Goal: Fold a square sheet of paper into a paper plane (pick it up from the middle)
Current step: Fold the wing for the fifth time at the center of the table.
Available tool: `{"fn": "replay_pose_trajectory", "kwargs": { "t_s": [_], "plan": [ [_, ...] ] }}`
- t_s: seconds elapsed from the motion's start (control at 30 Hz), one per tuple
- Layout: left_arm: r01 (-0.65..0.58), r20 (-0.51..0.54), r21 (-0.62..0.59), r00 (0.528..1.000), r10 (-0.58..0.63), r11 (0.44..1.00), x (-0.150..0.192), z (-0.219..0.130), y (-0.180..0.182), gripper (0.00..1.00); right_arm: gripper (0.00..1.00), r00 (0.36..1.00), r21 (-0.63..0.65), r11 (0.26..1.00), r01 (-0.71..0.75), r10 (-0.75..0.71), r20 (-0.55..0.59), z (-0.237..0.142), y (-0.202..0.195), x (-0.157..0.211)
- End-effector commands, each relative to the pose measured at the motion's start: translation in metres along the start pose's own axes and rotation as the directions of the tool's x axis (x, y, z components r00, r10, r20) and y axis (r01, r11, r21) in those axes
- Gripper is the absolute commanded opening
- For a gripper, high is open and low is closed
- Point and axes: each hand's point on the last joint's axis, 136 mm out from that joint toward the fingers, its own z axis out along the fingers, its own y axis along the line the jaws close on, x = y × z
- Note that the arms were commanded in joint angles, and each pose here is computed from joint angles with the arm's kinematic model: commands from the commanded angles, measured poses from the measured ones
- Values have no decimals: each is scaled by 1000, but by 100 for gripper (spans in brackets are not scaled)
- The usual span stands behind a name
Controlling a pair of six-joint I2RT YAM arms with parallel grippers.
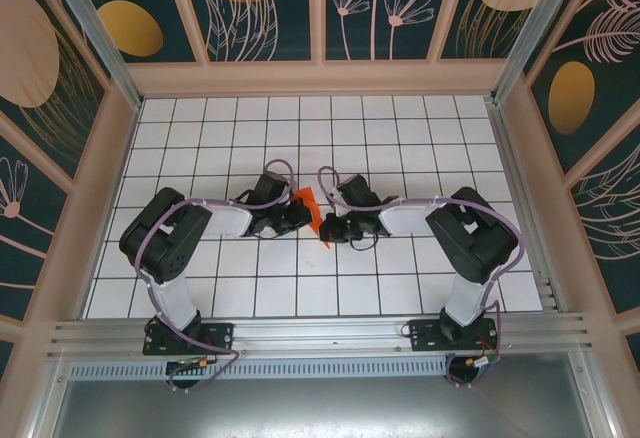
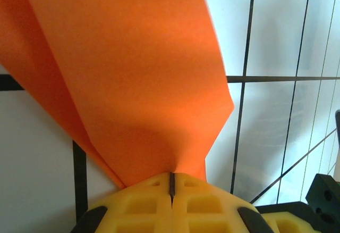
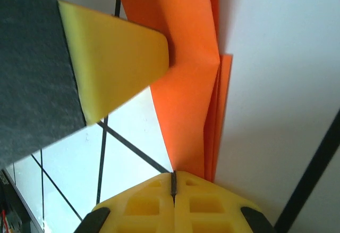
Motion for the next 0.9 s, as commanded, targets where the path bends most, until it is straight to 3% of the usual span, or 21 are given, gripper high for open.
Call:
{"fn": "replay_pose_trajectory", "kwargs": {
  "t_s": [0.0,0.4,0.5,0.67,0.77,0.87],
  "plan": [
    [67,3,-207,998,-68,976,11,6,57,0,0,971,85,994,-62,79,-226,-1,-25,73],
    [67,4,-192,998,-68,979,12,8,57,0,0,969,152,985,-79,111,-221,-15,-42,104],
    [61,7,-170,998,-60,984,9,8,52,0,0,989,162,985,-61,81,-121,-22,-34,77],
    [30,8,-85,1000,-29,996,3,7,29,0,0,978,90,995,-50,31,206,-48,9,-6],
    [13,14,-66,1000,-12,998,0,4,21,0,0,949,73,995,-68,42,312,-54,18,-33],
    [1,9,-66,1000,-1,998,0,5,20,0,0,942,57,995,-78,55,332,-45,19,-45]
  ]
}}
